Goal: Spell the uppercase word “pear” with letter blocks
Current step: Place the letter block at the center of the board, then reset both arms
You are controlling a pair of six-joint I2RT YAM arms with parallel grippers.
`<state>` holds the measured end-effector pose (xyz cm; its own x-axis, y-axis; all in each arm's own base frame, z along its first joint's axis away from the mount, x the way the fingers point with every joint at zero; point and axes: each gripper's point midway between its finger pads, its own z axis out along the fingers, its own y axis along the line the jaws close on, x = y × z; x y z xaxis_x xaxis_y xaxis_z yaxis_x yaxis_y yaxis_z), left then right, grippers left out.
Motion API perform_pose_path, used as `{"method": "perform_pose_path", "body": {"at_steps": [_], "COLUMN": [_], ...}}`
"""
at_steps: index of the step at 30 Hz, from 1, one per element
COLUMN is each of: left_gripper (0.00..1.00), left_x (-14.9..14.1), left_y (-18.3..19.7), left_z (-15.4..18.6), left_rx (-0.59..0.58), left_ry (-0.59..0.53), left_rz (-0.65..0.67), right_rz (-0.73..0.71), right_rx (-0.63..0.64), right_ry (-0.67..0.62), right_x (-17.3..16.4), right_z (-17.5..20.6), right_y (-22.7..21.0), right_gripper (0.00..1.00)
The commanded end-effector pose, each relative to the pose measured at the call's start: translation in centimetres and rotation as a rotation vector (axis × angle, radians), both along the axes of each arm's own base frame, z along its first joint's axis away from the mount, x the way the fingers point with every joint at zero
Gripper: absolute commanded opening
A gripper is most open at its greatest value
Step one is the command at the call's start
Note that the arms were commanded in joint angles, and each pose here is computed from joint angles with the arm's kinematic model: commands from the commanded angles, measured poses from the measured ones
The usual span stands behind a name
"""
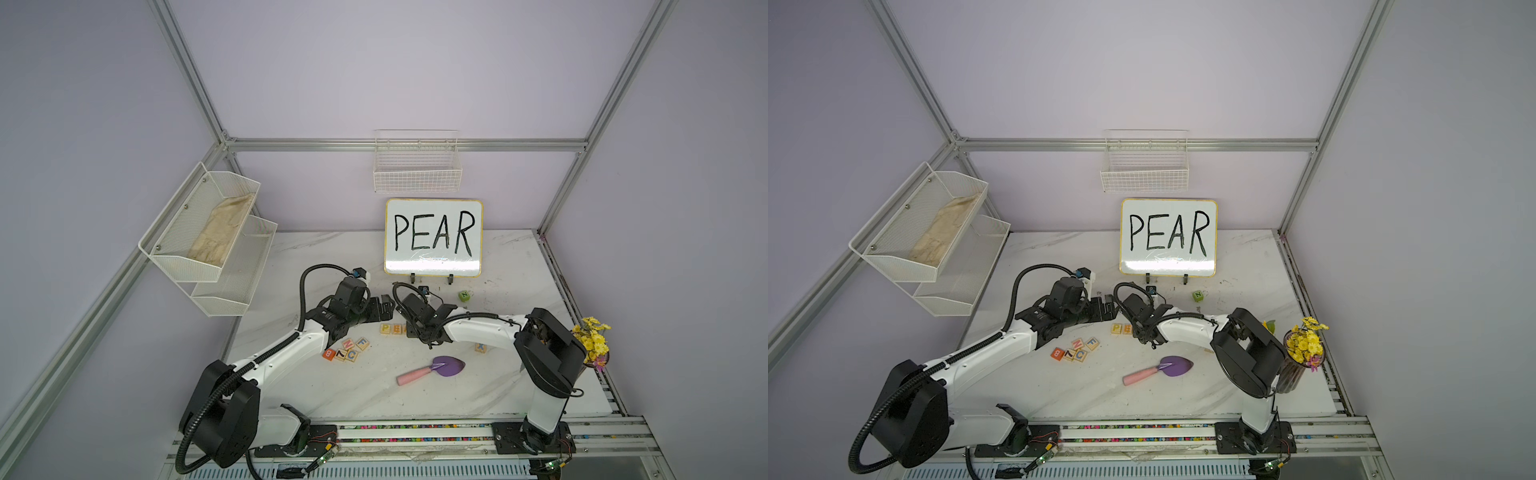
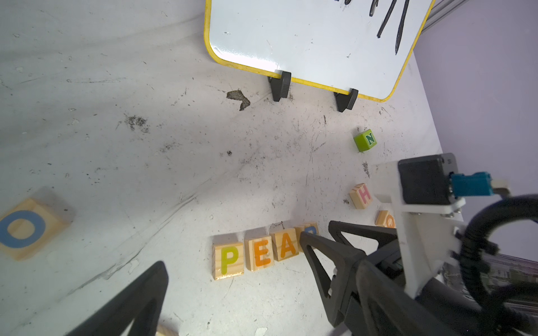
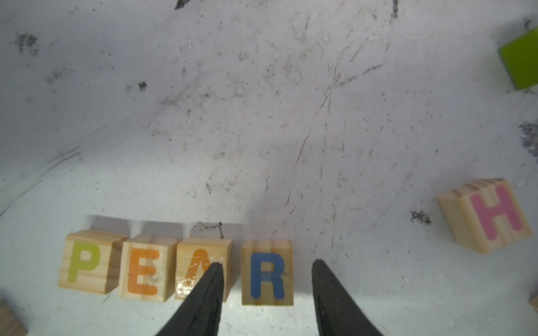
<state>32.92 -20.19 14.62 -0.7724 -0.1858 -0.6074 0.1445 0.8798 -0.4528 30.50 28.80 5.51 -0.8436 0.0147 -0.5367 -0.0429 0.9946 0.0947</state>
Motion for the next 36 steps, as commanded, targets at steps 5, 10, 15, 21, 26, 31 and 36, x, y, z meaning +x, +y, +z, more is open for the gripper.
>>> {"method": "perform_pose_path", "body": {"at_steps": [5, 10, 15, 21, 26, 31, 36], "left_gripper": [1.00, 1.00, 1.00, 1.00, 1.00, 1.00, 1.00], "left_x": [1.6, 3.2, 4.9, 5.8, 5.6, 5.1, 5.3], "left_y": [0.9, 1.8, 4.4, 10.4, 16.4, 21.0, 23.5], "left_z": [1.1, 3.2, 6.6, 10.8, 13.5, 13.3, 10.3], "left_rx": [0.011, 0.043, 0.119, 0.241, 0.289, 0.373, 0.472], "left_ry": [-0.030, -0.081, -0.207, -0.375, -0.525, -0.590, -0.582], "left_rz": [0.052, 0.084, 0.159, 0.325, 0.513, 0.628, 0.661], "right_rz": [0.005, 0.015, -0.049, -0.210, -0.361, -0.482, -0.618], "right_rx": [-0.027, -0.108, -0.228, -0.346, -0.354, -0.397, -0.339], "right_ry": [-0.144, -0.246, -0.320, -0.399, -0.442, -0.413, -0.361], "right_x": [1.9, 4.1, 7.2, 9.6, 10.2, 9.3, 7.3], "right_z": [5.2, 8.1, 10.7, 14.2, 15.1, 13.6, 10.3], "right_y": [-0.2, -1.7, -7.2, -17.0, -24.2, -30.0, -35.5], "right_gripper": [0.73, 0.83, 0.89, 0.94, 0.97, 0.97, 0.97]}}
